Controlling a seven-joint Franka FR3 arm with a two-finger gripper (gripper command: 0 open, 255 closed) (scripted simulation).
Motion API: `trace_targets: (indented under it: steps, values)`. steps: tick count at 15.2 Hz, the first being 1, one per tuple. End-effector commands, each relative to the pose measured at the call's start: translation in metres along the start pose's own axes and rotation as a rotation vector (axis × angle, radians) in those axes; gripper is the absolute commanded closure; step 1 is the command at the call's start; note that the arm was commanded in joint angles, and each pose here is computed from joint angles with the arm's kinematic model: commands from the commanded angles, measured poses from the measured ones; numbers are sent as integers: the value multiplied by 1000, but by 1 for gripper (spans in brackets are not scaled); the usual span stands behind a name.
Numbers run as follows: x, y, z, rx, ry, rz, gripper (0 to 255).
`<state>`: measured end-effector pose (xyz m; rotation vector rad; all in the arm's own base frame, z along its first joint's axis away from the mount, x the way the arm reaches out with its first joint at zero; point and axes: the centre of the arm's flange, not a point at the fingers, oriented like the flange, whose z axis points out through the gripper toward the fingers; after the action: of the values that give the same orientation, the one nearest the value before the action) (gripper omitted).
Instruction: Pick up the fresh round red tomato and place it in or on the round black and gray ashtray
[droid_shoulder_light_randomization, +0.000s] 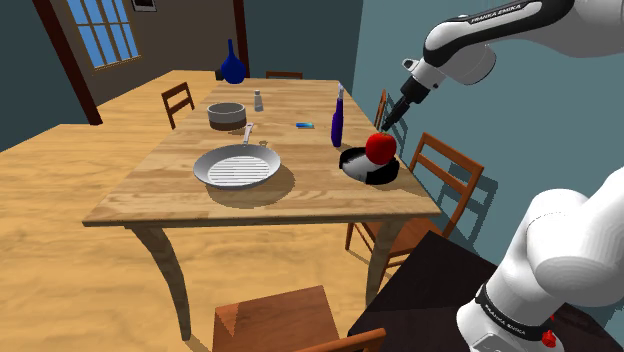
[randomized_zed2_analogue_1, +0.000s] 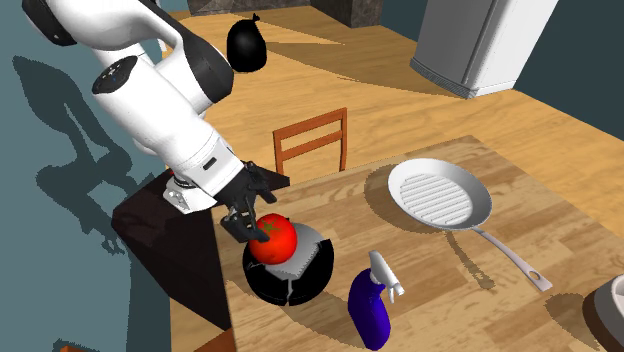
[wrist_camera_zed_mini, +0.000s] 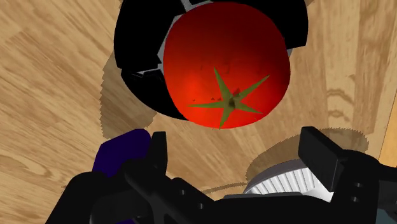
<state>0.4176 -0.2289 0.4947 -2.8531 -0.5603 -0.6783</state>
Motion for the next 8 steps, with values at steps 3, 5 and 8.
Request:
trace_targets:
  steps: [3,5,8]
  values:
    - [0,0,-40,0,0,0,0]
    - [0,0,-50,0,0,0,0]
    - [0,0,-50,0,0,0,0]
